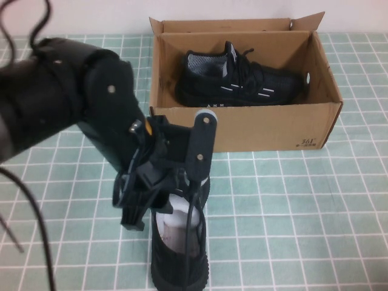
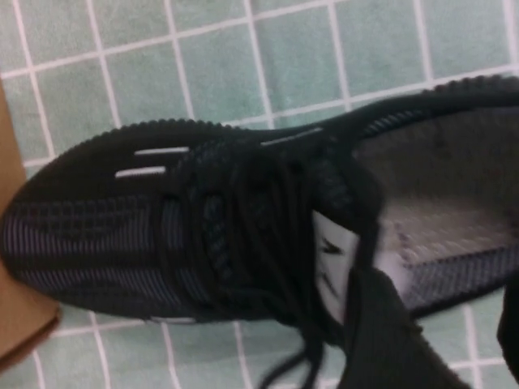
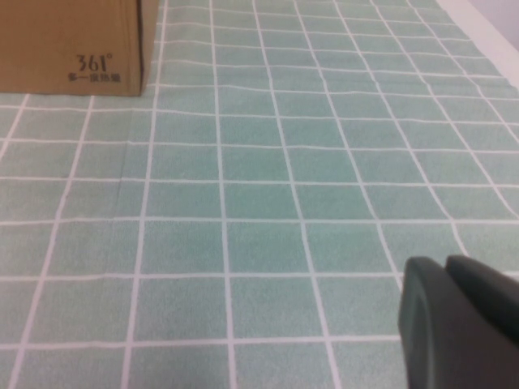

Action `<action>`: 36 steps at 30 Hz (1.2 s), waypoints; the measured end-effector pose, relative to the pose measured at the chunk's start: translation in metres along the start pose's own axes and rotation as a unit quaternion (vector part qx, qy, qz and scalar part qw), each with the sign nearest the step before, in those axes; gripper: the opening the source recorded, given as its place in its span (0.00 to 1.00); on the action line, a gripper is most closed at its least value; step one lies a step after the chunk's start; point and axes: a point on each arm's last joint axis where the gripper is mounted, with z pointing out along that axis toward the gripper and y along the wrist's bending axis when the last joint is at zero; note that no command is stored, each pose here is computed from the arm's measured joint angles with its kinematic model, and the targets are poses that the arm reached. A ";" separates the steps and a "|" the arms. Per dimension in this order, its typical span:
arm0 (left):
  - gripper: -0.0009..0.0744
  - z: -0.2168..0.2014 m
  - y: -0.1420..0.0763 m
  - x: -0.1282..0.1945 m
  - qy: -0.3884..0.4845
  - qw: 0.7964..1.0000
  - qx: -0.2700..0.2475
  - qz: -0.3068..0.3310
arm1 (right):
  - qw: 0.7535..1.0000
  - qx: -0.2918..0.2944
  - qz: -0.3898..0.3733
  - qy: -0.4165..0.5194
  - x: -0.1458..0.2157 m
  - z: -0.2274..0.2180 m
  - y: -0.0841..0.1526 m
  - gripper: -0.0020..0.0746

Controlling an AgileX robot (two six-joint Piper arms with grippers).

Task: Put shoes into padded shoe box
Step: Pick up the shoe from the table

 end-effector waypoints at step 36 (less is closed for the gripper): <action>0.01 0.028 0.008 -0.009 0.028 0.999 -0.014 -0.039 | 1.000 0.000 0.000 0.000 0.000 0.000 0.000 0.02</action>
